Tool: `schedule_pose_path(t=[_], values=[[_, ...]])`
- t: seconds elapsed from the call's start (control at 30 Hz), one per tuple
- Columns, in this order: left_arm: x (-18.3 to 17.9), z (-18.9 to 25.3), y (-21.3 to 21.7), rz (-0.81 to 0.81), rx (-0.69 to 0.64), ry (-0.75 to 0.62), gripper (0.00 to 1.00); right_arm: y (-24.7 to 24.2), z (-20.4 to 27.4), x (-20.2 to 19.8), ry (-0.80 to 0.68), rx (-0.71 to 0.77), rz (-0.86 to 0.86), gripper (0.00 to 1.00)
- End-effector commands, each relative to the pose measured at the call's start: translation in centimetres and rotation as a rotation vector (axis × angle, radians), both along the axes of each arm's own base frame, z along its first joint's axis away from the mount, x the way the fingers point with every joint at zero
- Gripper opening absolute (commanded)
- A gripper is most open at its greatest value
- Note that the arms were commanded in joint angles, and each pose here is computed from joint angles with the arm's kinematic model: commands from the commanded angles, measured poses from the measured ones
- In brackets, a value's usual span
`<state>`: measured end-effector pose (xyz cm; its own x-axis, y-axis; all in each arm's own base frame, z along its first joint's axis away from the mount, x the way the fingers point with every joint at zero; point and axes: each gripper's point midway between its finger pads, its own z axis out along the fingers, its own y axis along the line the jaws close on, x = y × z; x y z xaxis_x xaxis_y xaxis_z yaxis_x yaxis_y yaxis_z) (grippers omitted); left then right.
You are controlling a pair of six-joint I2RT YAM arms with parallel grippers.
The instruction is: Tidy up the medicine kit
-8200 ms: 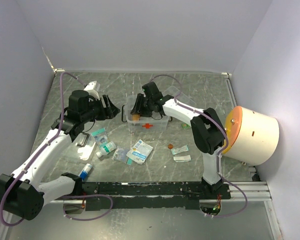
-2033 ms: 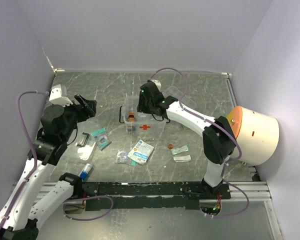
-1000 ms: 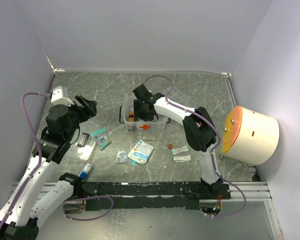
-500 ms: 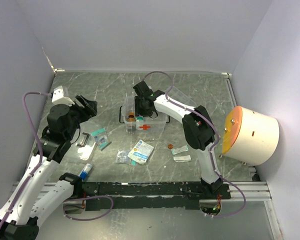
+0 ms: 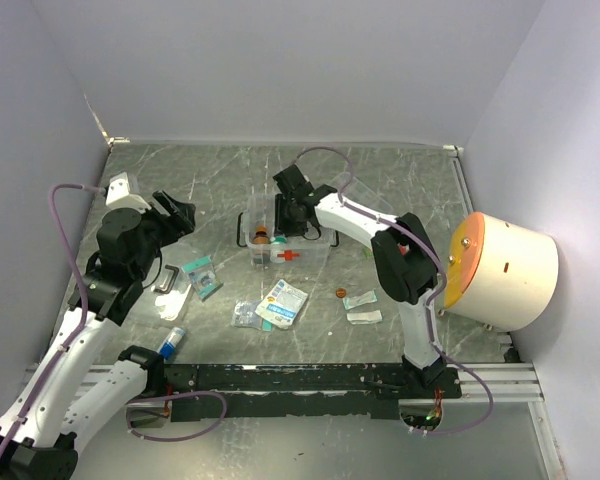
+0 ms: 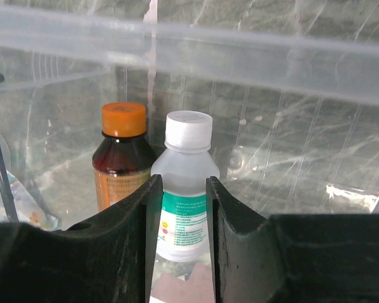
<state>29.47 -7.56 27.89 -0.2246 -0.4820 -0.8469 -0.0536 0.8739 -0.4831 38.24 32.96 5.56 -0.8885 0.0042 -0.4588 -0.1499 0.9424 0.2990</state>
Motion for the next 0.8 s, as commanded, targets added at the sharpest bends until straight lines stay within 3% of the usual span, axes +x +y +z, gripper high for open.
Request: schedule_pose_path(t=[0.0,0.2,0.47,0.6,0.77], values=[[0.4,0.3,0.1,0.010,-0.015,-0.022,0.81,0.3,0.2,-2.2,0.058,0.031,0.006,0.34],[0.5,0.3,-0.1,0.000,-0.016,-0.022,0.81,0.5,2.8,-0.7,-0.017,0.045,-0.001,0.45],[0.3,0.9,-0.6,-0.035,-0.015,-0.044,0.82,0.0,9.4,0.5,-0.167,0.089,-0.022,0.47],[0.0,1.8,-2.6,-0.153,-0.022,-0.082,0.84,0.8,13.3,-1.7,-0.237,0.196,0.066,0.48],[-0.5,2.6,-5.9,-0.346,-0.045,-0.115,0.84,0.5,14.9,-5.1,-0.270,0.235,0.093,0.52]])
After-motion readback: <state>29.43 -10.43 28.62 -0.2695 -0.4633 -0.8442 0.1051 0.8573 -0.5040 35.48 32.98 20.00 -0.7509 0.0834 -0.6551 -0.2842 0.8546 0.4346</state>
